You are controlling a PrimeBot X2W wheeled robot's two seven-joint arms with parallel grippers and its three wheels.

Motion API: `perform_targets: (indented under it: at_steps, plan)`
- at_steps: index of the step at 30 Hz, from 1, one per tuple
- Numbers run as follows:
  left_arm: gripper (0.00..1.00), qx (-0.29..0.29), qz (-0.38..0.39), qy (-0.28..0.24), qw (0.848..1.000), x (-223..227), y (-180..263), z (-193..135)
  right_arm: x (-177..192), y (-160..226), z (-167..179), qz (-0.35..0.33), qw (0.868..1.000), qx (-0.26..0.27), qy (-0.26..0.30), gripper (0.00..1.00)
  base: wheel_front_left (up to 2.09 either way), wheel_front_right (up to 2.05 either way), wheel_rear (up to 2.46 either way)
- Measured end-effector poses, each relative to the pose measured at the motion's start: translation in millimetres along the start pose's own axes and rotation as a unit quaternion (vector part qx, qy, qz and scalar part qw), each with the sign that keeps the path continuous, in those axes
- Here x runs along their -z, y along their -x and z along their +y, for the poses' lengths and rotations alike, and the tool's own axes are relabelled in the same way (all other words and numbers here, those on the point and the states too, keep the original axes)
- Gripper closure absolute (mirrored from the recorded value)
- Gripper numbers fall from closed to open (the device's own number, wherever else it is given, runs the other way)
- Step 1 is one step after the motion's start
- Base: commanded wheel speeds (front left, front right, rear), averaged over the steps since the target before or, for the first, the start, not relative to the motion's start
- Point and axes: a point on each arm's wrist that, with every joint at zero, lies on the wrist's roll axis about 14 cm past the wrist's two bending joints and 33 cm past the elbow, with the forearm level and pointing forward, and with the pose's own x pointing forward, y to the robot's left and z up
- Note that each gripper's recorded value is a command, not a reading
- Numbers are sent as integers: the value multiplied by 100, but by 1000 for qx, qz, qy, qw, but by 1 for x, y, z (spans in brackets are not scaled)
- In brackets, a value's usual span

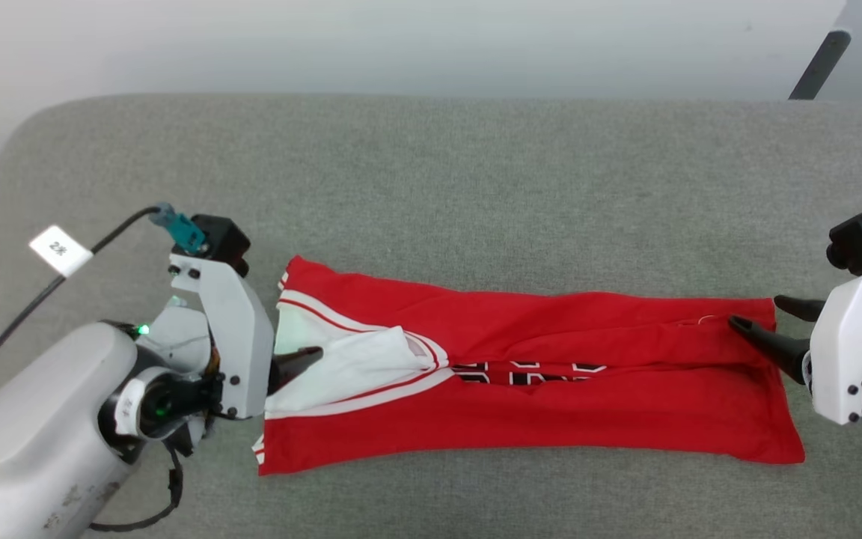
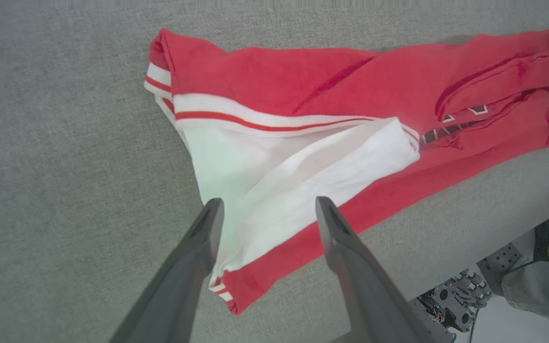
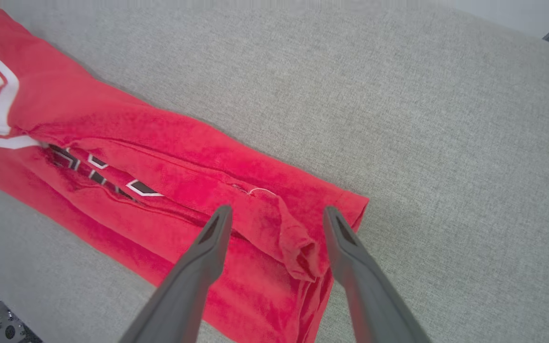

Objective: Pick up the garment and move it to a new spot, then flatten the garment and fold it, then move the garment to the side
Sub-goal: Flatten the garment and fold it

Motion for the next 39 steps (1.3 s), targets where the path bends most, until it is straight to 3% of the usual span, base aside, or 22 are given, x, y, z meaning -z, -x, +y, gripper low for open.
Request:
perform_targets:
  at_steps: [8, 17, 32, 39]
  plan:
    - [0, -3, -95, -17, 995, -22, 21, -2, -12, 20, 14, -51, 999, -1, 4, 0, 0, 0, 0]
    - [0, -18, -243, -28, 970, -33, 57, -1, -14, 44, 13, -138, 990, 30, -10, 0, 0, 0, 0]
    - [0, -97, -427, -13, 899, -1, 111, 36, 34, 48, 7, -100, 991, 68, -65, 0, 0, 0, 0]
    - [0, -134, -444, 20, 886, 23, 109, 56, 41, 40, -4, -65, 991, 79, -82, 0, 0, 0, 0]
